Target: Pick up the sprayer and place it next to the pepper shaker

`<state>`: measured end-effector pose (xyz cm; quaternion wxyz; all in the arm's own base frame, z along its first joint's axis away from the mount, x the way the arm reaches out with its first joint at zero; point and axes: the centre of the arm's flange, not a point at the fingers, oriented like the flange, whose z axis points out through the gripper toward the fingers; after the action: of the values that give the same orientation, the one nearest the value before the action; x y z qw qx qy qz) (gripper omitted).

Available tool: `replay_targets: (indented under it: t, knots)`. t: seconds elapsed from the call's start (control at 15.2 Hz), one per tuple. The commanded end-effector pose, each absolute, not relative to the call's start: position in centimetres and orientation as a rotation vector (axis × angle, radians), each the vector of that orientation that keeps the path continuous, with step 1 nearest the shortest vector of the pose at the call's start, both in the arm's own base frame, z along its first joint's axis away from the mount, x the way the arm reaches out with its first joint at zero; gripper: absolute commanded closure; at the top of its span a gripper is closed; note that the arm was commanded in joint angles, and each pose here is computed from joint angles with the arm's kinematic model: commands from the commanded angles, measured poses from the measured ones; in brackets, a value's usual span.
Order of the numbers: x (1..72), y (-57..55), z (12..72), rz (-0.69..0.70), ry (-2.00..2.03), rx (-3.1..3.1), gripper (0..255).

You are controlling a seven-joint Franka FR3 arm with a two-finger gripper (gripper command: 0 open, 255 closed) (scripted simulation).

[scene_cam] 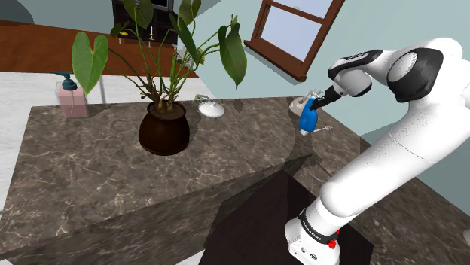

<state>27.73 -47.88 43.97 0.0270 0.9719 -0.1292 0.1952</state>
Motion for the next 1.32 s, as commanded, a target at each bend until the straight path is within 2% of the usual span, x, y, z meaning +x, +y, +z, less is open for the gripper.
replay_targets:
  t: [0.0,0.99,1.25]
  knots:
    - [27.7,-47.8,42.8,0.603,-0.399,3.001,255]
    - [27.7,-47.8,34.9,0.603,-0.399,3.001,255]
    - [27.7,-47.8,34.5,0.603,-0.399,3.001,255]
